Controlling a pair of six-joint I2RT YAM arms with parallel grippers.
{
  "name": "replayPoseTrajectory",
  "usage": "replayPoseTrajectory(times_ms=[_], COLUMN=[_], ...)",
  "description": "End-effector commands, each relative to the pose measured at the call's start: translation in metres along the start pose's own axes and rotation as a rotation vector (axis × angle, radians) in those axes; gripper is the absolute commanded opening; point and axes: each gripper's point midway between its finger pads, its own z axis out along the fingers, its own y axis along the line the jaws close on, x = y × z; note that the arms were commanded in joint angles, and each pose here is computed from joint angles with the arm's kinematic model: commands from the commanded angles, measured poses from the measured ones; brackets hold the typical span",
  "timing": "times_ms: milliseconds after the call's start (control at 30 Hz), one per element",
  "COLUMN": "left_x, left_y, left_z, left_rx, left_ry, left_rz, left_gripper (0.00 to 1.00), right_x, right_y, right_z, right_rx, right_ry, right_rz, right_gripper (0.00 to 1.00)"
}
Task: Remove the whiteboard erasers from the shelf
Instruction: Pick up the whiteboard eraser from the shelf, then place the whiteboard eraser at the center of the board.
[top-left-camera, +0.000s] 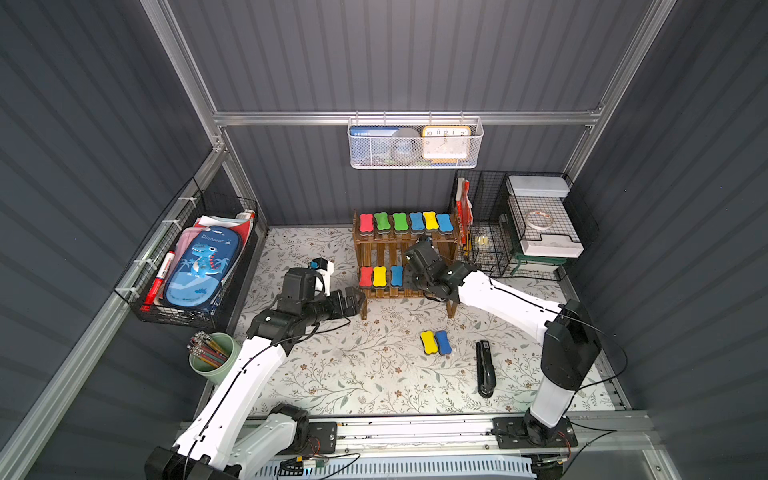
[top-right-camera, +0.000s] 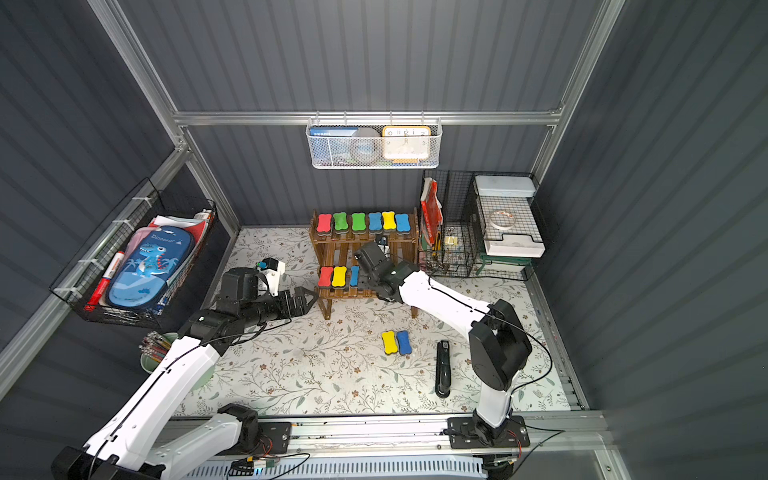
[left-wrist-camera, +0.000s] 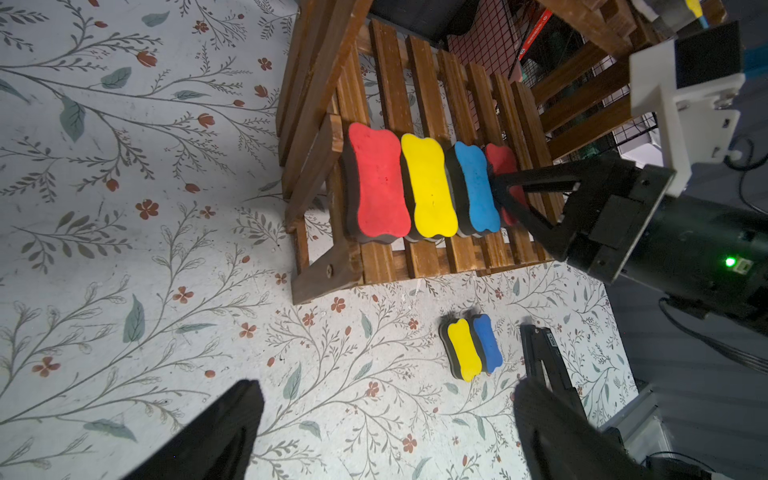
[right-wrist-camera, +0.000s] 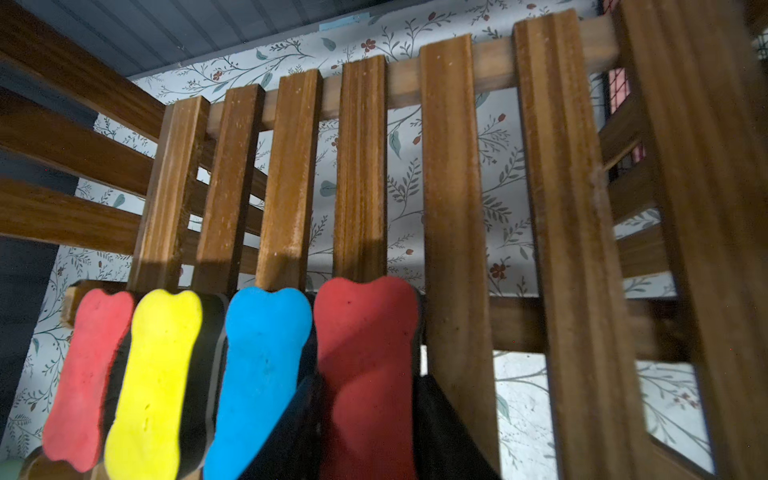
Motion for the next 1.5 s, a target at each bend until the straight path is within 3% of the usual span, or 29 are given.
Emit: replayPoseTrajectory(times_ms=[0,67,400,733,1133,1467], left_x=[0.005,0.005,0.004,0.012,0.018,0.021], left_y=[-0.002,-0.003,-0.002,-0.002,0.002,0.003], left_z=[-0.004,-0.005,-0.009,-0.019,-0.021,-0.021], left_rx=[0.011,0.011,0.014,0.015,-0.001,-0.003], left_ry=[0.011,0.009,-0.029,-0.042,-0.028,-0.025], left_rz=[0.019,0.021,0.000,-0.010,-0.004,-0.003], left_gripper=[0.99,0.99,0.99,0.99,0.99,0.99], right_x=[-0.014,-0.011,0.073,0.158,0.191,0.194], right_y=[0.003,0.004,-0.020,-0.016,-0.026,-0.039], right_z=[-0.028,-0.039,-0.080,-0.057,-0.009,0.002], right_rx=[-0.043,-0.071,-0.089,-0.071,0.064,0.146], right_ry=[-0.031,-0.018,0.088,0.218,0.290,0.273], right_rz=[0.034,0.052,0.101,0.035,-0.005,-0.020], right_gripper=[0.37,0.37,0.36,0.36,0.36,0.36])
